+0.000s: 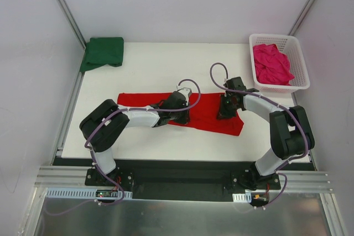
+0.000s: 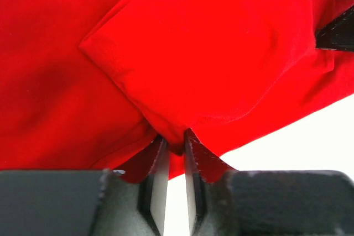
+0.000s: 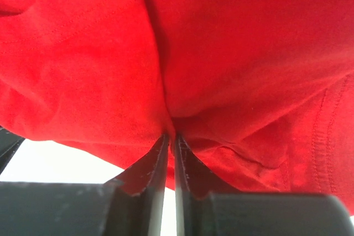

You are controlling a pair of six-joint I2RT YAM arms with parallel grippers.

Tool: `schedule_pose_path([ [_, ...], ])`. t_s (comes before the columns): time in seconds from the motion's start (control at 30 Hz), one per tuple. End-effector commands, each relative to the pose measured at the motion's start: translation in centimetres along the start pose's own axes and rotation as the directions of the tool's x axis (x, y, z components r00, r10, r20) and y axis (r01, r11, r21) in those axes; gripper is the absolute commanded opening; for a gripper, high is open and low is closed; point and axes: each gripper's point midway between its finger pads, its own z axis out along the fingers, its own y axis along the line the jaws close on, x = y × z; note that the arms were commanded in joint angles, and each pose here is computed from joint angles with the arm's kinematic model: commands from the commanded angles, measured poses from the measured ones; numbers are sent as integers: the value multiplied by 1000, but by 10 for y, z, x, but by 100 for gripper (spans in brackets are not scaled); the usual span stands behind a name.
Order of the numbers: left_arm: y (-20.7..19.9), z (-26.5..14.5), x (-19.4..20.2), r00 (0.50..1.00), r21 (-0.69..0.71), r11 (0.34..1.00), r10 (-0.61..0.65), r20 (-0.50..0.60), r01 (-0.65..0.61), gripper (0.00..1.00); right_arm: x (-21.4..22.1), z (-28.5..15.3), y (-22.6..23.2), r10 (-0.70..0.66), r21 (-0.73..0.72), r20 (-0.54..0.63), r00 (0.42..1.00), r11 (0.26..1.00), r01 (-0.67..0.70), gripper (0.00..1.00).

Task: Fold and stack the t-shirts
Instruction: Fold the other side of the tshirt into a rectangle

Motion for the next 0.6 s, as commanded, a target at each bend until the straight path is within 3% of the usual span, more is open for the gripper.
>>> schedule_pose_path([
  [0.0,-4,2,-11,999,-2,1000,10,34,-10,13,-9,-5,2,-12,18,20,1000,1000,11,10],
  [0.57,10,-5,4,1000,-36,999,14,11,-14,11,-22,-34,-22,-82,187,49,995,980,72,10],
])
